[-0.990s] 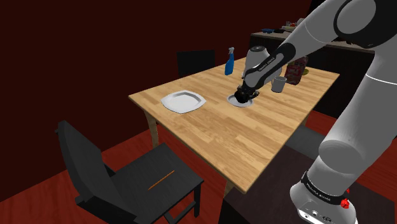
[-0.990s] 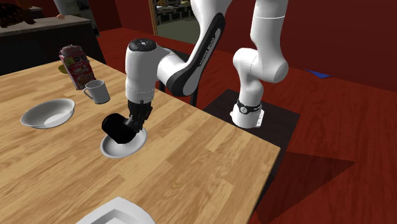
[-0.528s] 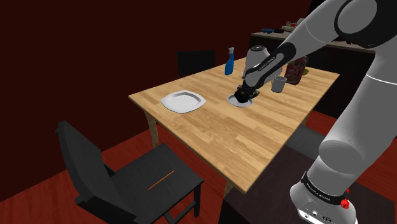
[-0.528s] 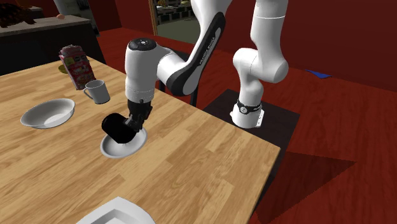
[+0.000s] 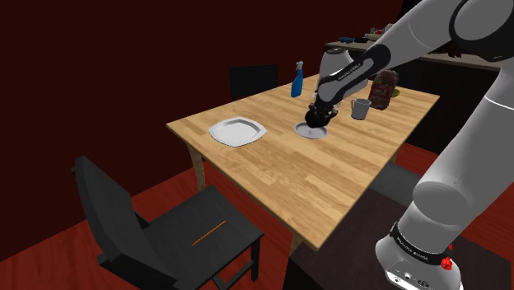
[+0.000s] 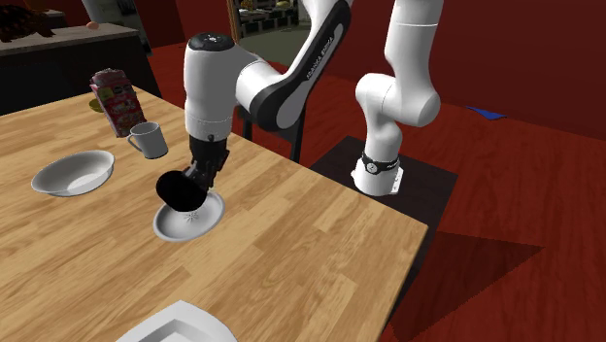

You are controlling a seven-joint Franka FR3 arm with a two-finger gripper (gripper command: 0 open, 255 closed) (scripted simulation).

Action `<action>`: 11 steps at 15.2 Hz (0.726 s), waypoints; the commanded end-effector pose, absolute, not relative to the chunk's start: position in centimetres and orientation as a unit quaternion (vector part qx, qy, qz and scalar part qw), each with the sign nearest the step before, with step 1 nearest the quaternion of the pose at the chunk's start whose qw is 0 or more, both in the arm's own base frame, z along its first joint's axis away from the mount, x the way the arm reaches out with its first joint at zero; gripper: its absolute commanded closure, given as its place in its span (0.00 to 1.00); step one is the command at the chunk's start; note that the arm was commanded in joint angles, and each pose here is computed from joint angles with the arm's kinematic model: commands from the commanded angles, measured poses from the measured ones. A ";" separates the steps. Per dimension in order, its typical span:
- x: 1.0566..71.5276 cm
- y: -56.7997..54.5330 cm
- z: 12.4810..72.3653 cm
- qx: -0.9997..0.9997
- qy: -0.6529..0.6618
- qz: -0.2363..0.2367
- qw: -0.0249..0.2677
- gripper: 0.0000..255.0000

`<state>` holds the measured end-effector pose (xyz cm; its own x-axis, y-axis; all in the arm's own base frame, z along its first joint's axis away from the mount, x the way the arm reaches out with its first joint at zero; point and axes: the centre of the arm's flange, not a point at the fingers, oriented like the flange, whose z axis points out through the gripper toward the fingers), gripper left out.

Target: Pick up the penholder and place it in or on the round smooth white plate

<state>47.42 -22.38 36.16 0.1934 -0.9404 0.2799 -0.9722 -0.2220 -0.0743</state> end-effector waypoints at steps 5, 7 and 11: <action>47.4 -22.3 39.4 0.770 -0.621 0.134 0.060 1.00; 47.4 -22.3 40.4 0.770 -0.621 0.134 0.060 1.00; 48.6 -19.6 39.9 0.770 -0.621 0.134 0.060 1.00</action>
